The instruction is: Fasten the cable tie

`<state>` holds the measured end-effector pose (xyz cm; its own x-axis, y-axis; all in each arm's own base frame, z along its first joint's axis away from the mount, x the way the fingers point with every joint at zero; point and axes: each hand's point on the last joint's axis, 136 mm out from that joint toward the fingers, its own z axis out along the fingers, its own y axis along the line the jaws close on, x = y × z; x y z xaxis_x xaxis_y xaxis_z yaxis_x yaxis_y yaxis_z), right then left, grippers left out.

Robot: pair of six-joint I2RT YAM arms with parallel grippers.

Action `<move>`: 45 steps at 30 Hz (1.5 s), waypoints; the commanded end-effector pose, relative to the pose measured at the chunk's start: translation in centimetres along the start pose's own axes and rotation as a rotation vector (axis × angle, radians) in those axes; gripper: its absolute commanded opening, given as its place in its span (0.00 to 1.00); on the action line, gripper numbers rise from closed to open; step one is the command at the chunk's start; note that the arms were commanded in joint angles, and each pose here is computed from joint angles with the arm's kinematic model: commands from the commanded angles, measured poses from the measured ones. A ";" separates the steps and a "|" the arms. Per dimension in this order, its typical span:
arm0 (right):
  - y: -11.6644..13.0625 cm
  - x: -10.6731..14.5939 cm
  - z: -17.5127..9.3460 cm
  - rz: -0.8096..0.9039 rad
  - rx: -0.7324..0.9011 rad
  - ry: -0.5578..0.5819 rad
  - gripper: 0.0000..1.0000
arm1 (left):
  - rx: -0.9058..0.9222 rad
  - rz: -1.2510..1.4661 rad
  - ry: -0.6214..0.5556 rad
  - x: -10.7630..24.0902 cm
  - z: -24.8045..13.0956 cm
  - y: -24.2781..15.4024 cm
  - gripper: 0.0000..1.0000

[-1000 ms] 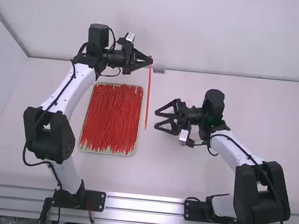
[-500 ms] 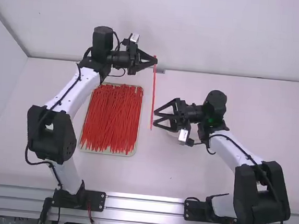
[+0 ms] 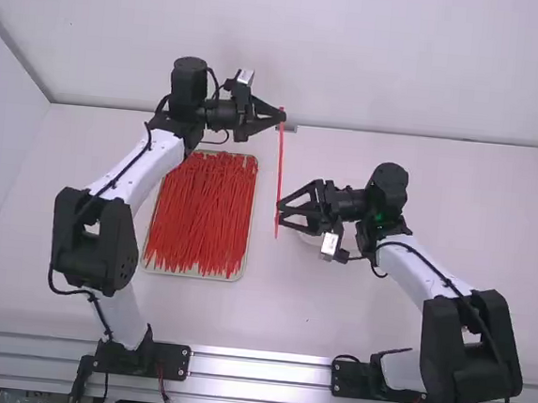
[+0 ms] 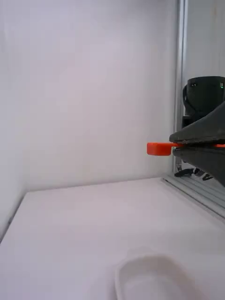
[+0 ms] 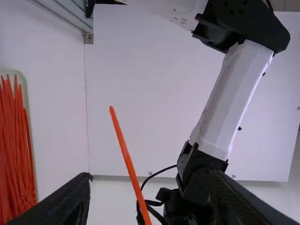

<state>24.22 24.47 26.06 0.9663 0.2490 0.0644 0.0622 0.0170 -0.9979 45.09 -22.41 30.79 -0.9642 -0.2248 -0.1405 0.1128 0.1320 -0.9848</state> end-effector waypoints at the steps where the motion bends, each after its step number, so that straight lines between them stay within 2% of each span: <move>1: 0.2 -0.1 0.0 0.011 0.000 -0.004 0.66 | -0.004 -0.031 0.026 0.7 0.6 1.1 0.02; 4: 0.2 -0.1 0.0 0.011 0.000 -0.003 0.65 | -0.011 -0.026 0.020 0.8 0.8 1.4 0.02; 8: 0.1 -0.1 0.0 0.006 0.000 -0.005 0.59 | -0.016 -0.035 0.024 1.1 1.3 1.6 0.02; 10: 0.1 -0.1 0.0 0.006 0.000 -0.006 0.50 | -0.011 -0.025 0.020 1.0 1.3 1.5 0.02; 11: 0.1 -0.1 0.0 0.006 0.000 -0.006 0.49 | -0.011 -0.024 0.020 1.0 1.3 1.5 0.02; 16: 0.1 0.0 -0.3 0.006 -0.001 0.004 0.25 | -0.010 -0.017 0.018 1.0 1.3 1.5 0.02; 21: 0.2 0.1 -0.6 0.010 -0.001 0.010 0.14 | -0.012 -0.018 0.015 0.9 1.3 1.6 0.02; 23: 0.2 0.1 -0.6 0.016 -0.001 0.009 0.03 | -0.018 -0.019 0.003 0.7 1.3 1.7 0.02; 25: 0.1 0.1 -0.6 0.041 -0.001 0.011 0.00 | -0.023 -0.022 -0.002 0.7 1.3 1.8 0.02; 45: 0.2 0.3 -0.8 0.053 -0.001 0.020 0.00 | -0.024 -0.015 -0.004 0.7 1.3 1.9 0.02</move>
<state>24.83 23.89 26.12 0.9741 0.2243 0.0282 0.0273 0.0075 -0.9996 45.14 -23.23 29.54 -0.9613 -0.2427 -0.1306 0.0966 0.1470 -0.9844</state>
